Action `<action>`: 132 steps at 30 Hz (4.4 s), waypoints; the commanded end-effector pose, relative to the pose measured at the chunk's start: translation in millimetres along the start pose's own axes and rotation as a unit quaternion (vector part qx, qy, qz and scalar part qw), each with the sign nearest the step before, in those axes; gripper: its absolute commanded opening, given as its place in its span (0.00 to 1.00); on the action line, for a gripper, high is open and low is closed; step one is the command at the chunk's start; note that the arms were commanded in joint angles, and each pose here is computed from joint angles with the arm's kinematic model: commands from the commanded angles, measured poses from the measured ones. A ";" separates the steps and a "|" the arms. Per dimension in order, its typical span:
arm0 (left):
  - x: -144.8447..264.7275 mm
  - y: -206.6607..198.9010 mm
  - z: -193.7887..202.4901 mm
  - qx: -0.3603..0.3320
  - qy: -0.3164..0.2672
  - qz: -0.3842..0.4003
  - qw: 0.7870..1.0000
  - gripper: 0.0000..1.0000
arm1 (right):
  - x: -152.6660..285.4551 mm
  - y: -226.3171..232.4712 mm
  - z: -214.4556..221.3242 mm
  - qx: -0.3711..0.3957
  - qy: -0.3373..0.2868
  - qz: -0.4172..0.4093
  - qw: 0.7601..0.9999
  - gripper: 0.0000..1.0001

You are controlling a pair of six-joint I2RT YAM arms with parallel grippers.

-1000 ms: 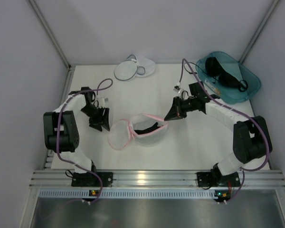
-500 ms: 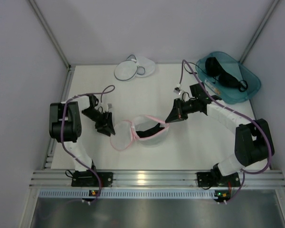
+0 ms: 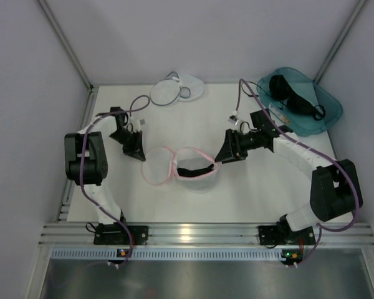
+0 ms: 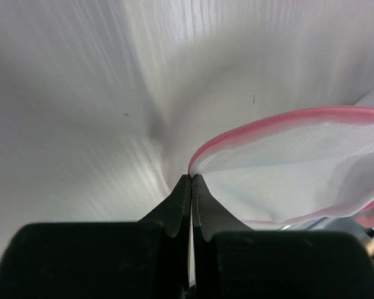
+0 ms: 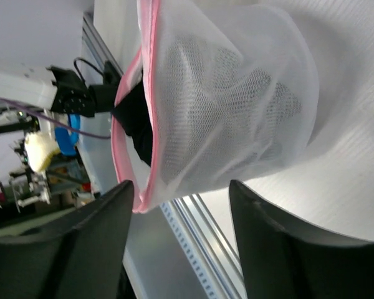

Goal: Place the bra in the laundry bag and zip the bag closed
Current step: Close the laundry bag at the center of the board.

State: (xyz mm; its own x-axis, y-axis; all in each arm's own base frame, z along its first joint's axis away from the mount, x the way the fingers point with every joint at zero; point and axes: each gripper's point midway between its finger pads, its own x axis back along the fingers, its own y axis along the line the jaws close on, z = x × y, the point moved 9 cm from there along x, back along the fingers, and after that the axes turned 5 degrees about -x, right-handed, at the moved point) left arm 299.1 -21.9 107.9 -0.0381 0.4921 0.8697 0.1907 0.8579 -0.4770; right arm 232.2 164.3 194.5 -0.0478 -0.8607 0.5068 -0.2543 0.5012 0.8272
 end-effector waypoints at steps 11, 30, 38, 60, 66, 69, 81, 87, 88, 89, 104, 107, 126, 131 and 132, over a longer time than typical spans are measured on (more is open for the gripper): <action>82.7 -118.3 -68.4 -0.370 -0.161 -0.210 0.891 0.00 | 39.4 30.0 -61.1 0.106 -0.085 0.002 0.991 0.85; 77.4 -289.4 3.4 -0.698 -0.393 -0.341 0.493 0.00 | 62.7 -17.3 -101.4 0.009 -0.094 -0.046 0.994 0.85; 63.7 -302.3 57.3 -0.720 -0.448 -0.296 0.440 0.00 | 38.2 -12.6 -87.3 0.007 -0.038 -0.090 0.995 0.84; 40.9 -277.4 155.4 -0.794 -0.439 -0.269 0.323 0.00 | -15.4 -31.9 -0.3 -0.016 0.155 -0.228 0.961 0.76; 41.6 -260.2 157.9 -0.791 -0.432 -0.292 0.319 0.00 | -3.7 -29.1 1.1 -0.039 0.145 -0.225 0.963 0.76; 40.3 -250.4 159.9 -0.793 -0.429 -0.298 0.312 0.00 | -1.8 -28.1 1.6 -0.043 0.137 -0.196 0.970 0.78; 30.9 -239.4 164.2 -0.804 -0.423 -0.290 0.302 0.00 | -22.4 -32.6 10.9 -0.069 0.145 -0.163 0.974 0.77; 30.6 -232.1 165.8 -0.802 -0.426 -0.291 0.301 0.00 | -28.2 -38.6 3.9 -0.057 0.144 -0.165 0.974 0.77; 30.1 -231.0 166.0 -0.802 -0.426 -0.291 0.301 0.00 | -28.0 -36.5 2.6 -0.054 0.143 -0.171 0.973 0.73; 29.5 -230.6 166.5 -0.803 -0.425 -0.290 0.299 0.00 | -27.2 -33.9 1.6 -0.051 0.142 -0.175 0.973 0.70; 22.0 -223.2 169.0 -0.810 -0.419 -0.285 0.296 0.00 | -44.0 -24.2 0.1 -0.035 0.148 -0.183 0.971 0.58; 21.8 -220.0 169.8 -0.810 -0.420 -0.285 0.295 0.00 | -44.1 -17.1 -0.7 -0.025 0.149 -0.189 0.970 0.36; 109.8 -222.0 161.9 -0.697 -0.375 -0.227 0.568 0.82 | -20.5 6.2 -4.9 -0.054 0.056 -0.129 0.989 0.00; 92.0 -235.7 149.1 -0.575 -0.239 -0.080 0.778 0.79 | -24.4 -0.7 -4.4 -0.040 0.057 -0.127 0.989 0.00; 88.2 -236.2 145.9 -0.552 -0.218 -0.050 0.803 0.77 | -24.2 -0.1 -5.3 -0.032 0.053 -0.129 0.990 0.00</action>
State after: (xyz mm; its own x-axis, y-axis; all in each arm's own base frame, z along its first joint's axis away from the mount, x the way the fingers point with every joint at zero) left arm 120.1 -146.8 312.3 -0.6797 0.6201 0.3917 0.6843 0.3437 0.6431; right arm 233.4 183.4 177.0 0.1451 -0.9373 0.3168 -0.0954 0.3055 0.9474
